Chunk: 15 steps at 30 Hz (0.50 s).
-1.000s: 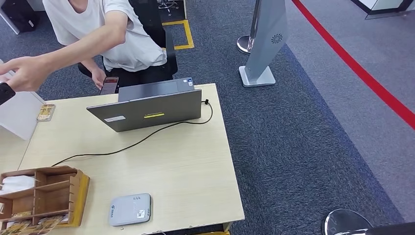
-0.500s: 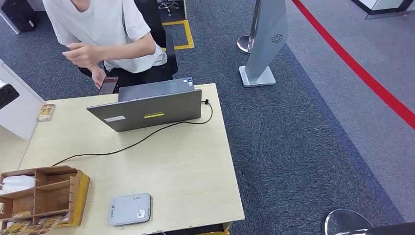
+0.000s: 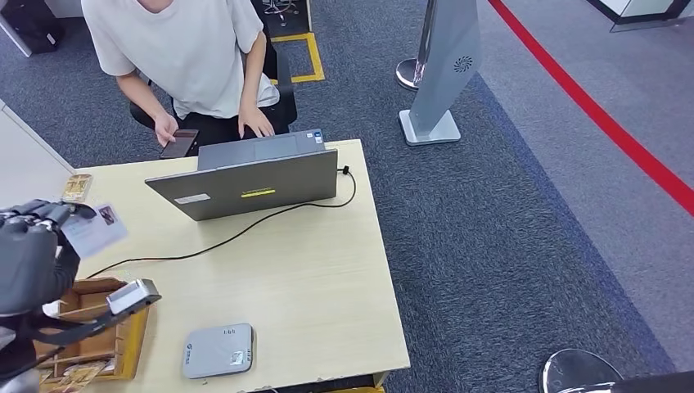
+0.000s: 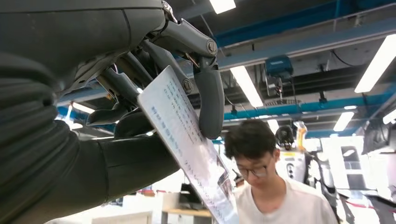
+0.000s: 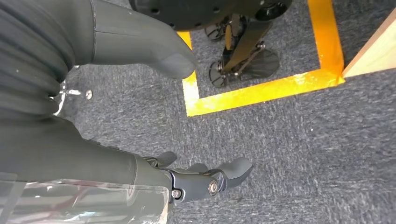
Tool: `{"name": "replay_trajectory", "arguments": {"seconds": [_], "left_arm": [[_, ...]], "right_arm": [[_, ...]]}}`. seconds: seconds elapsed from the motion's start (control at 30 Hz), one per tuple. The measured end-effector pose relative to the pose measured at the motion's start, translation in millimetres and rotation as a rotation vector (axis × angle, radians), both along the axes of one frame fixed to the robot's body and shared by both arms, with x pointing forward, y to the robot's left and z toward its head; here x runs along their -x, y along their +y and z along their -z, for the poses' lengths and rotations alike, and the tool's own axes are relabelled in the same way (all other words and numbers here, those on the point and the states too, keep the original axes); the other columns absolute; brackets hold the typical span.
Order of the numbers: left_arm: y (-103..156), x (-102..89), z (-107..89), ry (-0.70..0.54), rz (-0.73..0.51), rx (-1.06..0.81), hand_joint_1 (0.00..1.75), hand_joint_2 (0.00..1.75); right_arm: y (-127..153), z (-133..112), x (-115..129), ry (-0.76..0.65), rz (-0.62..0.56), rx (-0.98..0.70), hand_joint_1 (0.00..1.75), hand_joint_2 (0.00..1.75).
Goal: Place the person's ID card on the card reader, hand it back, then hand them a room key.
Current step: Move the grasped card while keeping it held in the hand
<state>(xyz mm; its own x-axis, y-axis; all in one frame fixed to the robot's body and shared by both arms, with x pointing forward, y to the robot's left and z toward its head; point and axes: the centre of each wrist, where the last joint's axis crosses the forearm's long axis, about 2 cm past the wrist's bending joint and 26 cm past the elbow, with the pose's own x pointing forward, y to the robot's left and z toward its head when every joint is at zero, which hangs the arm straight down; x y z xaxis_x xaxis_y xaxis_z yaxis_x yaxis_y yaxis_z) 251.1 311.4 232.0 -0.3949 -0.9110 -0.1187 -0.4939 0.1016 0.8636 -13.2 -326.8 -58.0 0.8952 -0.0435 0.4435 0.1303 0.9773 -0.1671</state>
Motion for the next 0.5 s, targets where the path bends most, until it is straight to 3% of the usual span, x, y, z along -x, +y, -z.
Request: {"name": "replay_trajectory", "arguments": {"seconds": [0.23, 0.5], "left_arm": [[-37, 43.0, 38.6, 0.208, 0.040, 0.064, 1.75, 1.75], [-59, 66.9, 69.0, 0.394, -0.008, 0.089, 1.75, 1.75]], "right_arm": [[7, -9, -1, 0.007, 0.003, -0.041, 0.00, 1.75], [11, -14, -2, 0.017, -0.035, -0.058, 0.00, 1.75]]}}
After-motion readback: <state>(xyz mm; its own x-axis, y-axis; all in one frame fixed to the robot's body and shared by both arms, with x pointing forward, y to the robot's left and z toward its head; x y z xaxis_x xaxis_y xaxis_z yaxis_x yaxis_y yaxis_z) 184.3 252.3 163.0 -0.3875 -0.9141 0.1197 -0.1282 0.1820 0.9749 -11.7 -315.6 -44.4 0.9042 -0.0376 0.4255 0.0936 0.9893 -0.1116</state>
